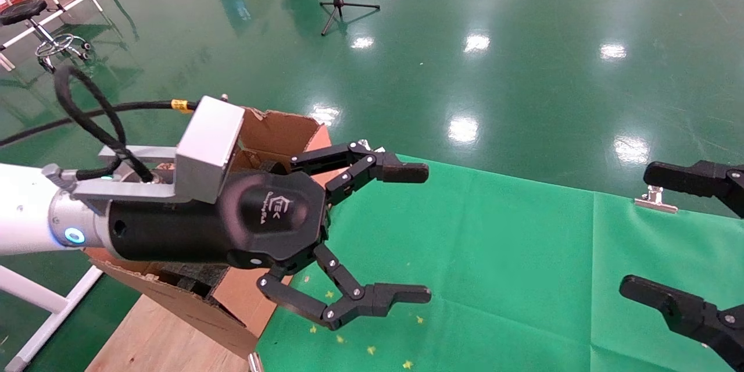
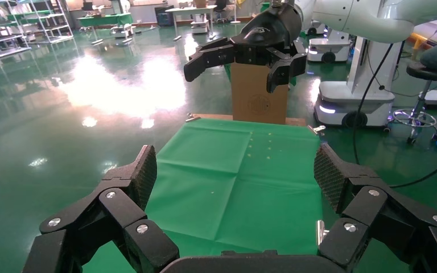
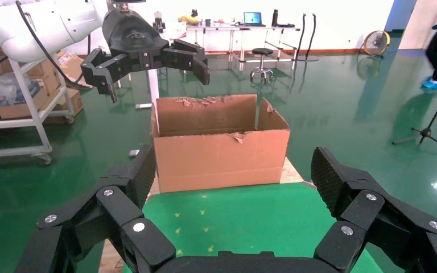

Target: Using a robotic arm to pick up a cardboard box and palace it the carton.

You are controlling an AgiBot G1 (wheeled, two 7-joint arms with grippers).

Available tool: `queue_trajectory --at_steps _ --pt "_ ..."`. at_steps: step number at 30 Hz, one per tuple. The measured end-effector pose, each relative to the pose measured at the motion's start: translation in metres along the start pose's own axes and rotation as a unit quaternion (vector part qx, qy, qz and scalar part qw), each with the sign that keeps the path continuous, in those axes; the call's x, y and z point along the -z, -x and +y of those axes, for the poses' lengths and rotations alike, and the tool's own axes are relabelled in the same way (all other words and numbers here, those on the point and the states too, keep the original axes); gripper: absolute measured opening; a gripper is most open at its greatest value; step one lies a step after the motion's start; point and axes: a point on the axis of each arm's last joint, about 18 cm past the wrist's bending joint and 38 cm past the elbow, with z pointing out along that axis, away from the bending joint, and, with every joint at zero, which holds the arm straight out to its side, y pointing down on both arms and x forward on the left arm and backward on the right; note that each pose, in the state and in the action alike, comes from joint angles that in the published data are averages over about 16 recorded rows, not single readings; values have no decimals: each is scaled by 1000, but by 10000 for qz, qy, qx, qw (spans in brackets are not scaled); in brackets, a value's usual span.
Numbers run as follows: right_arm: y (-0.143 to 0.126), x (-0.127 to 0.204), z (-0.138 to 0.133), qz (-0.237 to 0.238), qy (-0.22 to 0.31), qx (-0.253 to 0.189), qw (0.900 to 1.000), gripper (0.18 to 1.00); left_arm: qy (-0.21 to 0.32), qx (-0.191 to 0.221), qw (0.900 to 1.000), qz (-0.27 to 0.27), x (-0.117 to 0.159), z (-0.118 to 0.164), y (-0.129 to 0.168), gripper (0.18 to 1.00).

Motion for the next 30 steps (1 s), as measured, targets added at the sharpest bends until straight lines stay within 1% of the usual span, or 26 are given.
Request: queue_trajectory --at_steps 30 --pt "0 0 0 0 0 0 10000 1001 2 -1 10000 -1 0 0 0 1001"
